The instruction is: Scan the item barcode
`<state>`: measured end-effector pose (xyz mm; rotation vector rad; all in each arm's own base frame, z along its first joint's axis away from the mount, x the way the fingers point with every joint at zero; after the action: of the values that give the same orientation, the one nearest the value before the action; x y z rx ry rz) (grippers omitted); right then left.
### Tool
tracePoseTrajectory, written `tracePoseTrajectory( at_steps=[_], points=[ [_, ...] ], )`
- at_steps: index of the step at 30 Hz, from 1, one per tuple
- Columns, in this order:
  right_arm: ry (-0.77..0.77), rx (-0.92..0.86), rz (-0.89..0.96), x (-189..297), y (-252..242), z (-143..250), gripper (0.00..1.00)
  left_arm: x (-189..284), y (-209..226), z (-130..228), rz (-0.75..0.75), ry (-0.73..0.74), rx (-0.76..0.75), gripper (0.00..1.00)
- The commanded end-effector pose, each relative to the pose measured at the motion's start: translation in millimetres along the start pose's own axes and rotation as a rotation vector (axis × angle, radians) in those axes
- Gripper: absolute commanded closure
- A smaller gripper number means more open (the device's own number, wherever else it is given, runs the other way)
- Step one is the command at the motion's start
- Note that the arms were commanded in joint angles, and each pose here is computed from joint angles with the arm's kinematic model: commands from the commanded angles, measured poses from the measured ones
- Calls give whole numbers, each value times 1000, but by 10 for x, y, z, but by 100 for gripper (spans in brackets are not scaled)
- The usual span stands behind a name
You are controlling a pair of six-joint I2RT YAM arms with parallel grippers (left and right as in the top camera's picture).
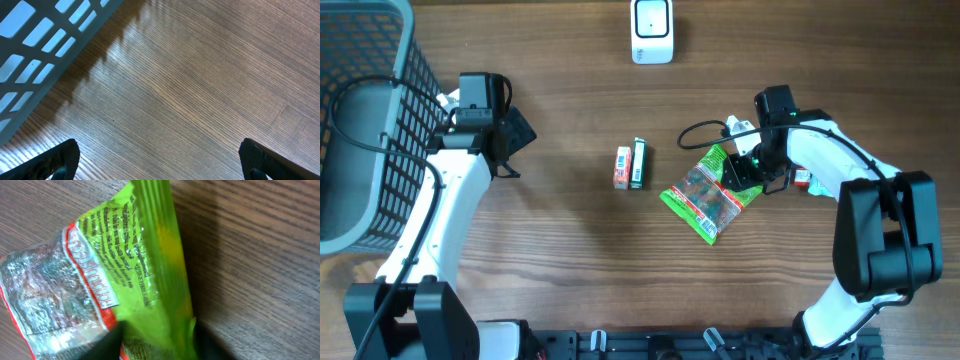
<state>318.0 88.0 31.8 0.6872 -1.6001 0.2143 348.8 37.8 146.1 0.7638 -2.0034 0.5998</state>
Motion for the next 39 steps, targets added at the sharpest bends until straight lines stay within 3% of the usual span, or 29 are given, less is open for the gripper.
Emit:
tracePoseTrajectory(
  at_steps=[1,4,7,10,15,19,23,34,39],
  points=[
    [40,-17,-3,-46,-18,96,73,-16,19,-20,-13,-9,-6,0],
    [-42,-72,28,237,-178,50,89,-16,19,-20,-13,-9,-6,0],
    [-182,-243,96,622,-491,33,92,-16,19,-20,-13,-9,-6,0],
    [-233,-328,106,766,-627,80,87,-16,19,-20,-13,-9,-6,0],
    [-206,-321,91,586,-560,162,76,-16,19,-20,-13,-9,-6,0],
    [-218,-297,95,385,-519,208,54,-16,19,-20,-13,-9,-6,0],
    [-258,-296,110,251,-538,220,43,-16,19,-20,-13,-9,-6,0],
    [-223,-285,194,7,-436,288,26,-16,19,-20,-13,-9,-6,0],
    [-283,-254,77,8,-287,169,32,-16,19,-20,-13,-9,-6,0]
  ],
)
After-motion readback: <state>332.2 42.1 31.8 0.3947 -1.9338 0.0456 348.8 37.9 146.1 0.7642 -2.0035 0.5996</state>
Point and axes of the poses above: each gripper's point midway between its finger pads, its own x axis back along the fingers, its own y axis along the line the jaws close on, z = x × y, the point moved 3 cm from there along x, back along the fingers, and after that the axes turned 11 degrees about x, right-handed, at the moved point
